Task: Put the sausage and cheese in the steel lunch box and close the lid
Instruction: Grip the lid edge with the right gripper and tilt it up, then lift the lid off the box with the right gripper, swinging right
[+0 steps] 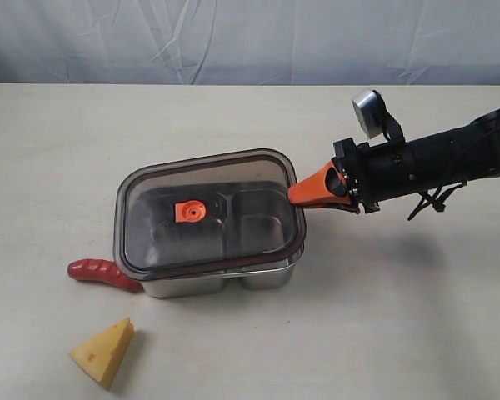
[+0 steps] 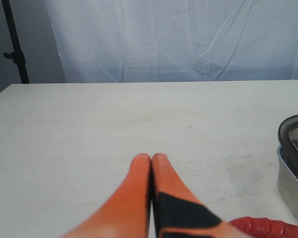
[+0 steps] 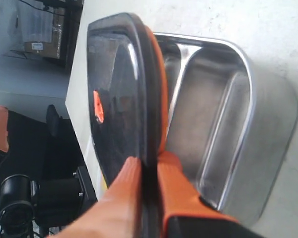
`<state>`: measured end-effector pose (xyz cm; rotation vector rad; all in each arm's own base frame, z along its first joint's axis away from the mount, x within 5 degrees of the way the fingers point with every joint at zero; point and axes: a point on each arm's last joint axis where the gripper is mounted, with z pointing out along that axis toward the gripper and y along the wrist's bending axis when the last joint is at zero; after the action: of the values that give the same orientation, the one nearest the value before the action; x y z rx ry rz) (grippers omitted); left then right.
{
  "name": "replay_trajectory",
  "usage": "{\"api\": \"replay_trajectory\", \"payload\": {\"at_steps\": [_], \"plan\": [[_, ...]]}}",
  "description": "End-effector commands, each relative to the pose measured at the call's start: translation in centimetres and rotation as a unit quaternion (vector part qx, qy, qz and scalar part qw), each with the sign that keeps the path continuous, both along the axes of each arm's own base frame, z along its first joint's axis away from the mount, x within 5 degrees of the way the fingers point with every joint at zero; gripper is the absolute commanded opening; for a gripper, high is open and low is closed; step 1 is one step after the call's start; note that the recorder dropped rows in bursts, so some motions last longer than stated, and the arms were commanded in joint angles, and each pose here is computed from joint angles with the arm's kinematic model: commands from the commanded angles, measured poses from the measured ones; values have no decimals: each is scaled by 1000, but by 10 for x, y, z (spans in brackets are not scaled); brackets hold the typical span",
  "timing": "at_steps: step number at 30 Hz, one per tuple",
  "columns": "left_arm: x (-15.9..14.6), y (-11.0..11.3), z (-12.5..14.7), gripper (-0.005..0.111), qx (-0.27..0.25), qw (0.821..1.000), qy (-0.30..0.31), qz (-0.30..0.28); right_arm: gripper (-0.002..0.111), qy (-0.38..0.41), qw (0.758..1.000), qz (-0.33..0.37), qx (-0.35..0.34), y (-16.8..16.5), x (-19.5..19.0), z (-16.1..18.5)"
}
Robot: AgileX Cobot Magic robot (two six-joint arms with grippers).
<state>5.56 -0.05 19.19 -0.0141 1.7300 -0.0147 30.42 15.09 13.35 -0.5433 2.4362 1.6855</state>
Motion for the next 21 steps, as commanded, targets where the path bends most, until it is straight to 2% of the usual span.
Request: {"api": "replay_trajectory", "payload": {"at_steps": [1,10,17,21], "plan": [[0,0,0,0,0,1000,-8,-1,-1,-14,999,-23,32,2,4,10],[0,0,0,0,0,1000,-8,-1,-1,-25,996,-62,63,4,11,16],[0,0,0,0,0,1000,-8,-1,-1,-85,985,-102,109,4,15,52],[0,0,0,0,0,1000,-8,-1,-1,-147,976,-155,45,-3,20,72]]}}
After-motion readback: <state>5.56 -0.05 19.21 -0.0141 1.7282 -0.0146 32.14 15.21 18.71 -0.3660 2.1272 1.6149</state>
